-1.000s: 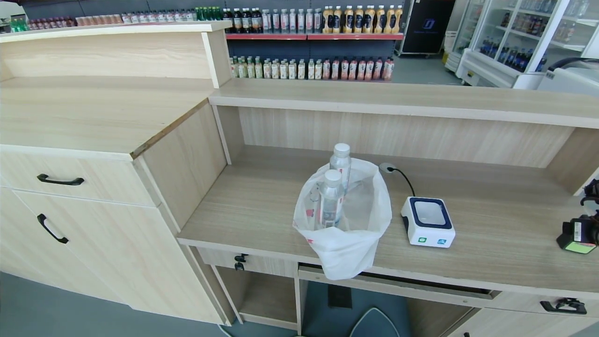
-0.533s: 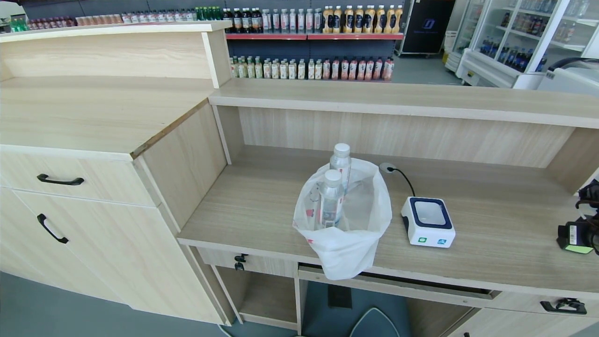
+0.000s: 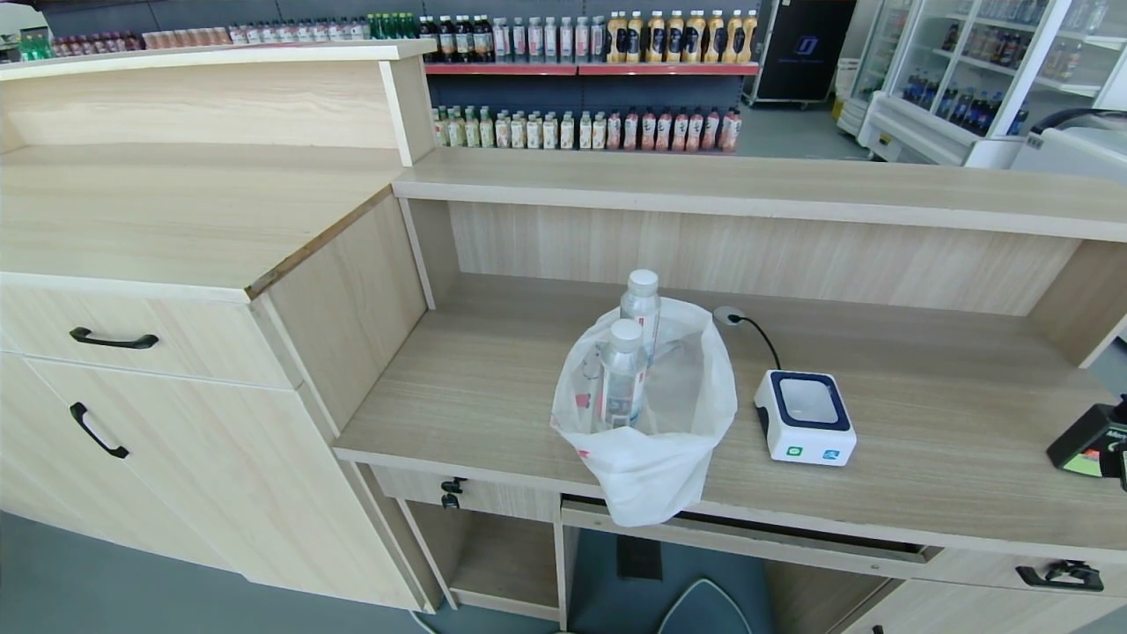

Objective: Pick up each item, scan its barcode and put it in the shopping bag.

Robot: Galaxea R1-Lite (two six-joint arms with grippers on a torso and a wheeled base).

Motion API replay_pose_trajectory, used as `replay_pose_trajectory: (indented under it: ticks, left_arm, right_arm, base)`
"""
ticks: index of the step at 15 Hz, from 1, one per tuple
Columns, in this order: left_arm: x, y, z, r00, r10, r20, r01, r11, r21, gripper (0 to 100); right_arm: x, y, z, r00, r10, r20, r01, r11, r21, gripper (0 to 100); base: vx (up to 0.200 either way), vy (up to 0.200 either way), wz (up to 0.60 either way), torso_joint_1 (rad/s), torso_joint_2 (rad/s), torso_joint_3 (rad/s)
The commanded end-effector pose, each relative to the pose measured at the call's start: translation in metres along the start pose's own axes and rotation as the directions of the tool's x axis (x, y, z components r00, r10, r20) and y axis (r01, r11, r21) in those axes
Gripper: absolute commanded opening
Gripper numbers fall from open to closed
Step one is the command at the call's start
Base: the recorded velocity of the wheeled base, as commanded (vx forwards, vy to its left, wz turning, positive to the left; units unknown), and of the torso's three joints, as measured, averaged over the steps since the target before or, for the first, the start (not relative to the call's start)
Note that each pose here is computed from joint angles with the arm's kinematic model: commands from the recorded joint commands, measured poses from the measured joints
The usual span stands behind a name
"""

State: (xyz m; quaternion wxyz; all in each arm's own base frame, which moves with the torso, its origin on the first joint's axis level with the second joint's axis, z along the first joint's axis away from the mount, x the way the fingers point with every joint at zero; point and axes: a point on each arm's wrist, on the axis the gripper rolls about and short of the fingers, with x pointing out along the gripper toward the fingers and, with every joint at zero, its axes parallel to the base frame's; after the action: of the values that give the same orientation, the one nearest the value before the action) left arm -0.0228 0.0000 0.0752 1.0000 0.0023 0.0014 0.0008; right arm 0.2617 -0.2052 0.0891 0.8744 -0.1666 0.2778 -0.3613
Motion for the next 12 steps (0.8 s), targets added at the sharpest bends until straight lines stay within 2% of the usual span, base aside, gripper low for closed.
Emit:
replay_pose_trajectory:
  ticks: [1, 5, 12]
  left_arm:
    - [0.0, 0.0, 0.0, 1.0, 0.0, 0.0, 0.0, 1.0, 0.0, 100]
    - [0.0, 0.0, 0.0, 1.0, 0.001, 0.0, -0.001, 1.0, 0.0, 100]
    - [0.0, 0.0, 0.0, 1.0, 0.0, 0.0, 0.0, 1.0, 0.0, 100]
  right_arm:
    - [0.0, -0.01, -0.001, 0.999, -0.032, 0.007, 0.032, 0.999, -0.009, 100]
    - [0.019, -0.01, 0.002, 0.993, -0.091, 0.075, 0.091, 0.996, -0.002, 100]
    - [0.037, 0.0, -0.001, 0.994, -0.088, 0.063, 0.089, 0.996, -0.011, 100]
  base:
    - [0.0, 0.0, 0.0, 0.0, 0.0, 0.0]
    - [0.0, 0.0, 0.0, 0.0, 0.0, 0.0]
    - [0.0, 0.0, 0.0, 0.0, 0.0, 0.0]
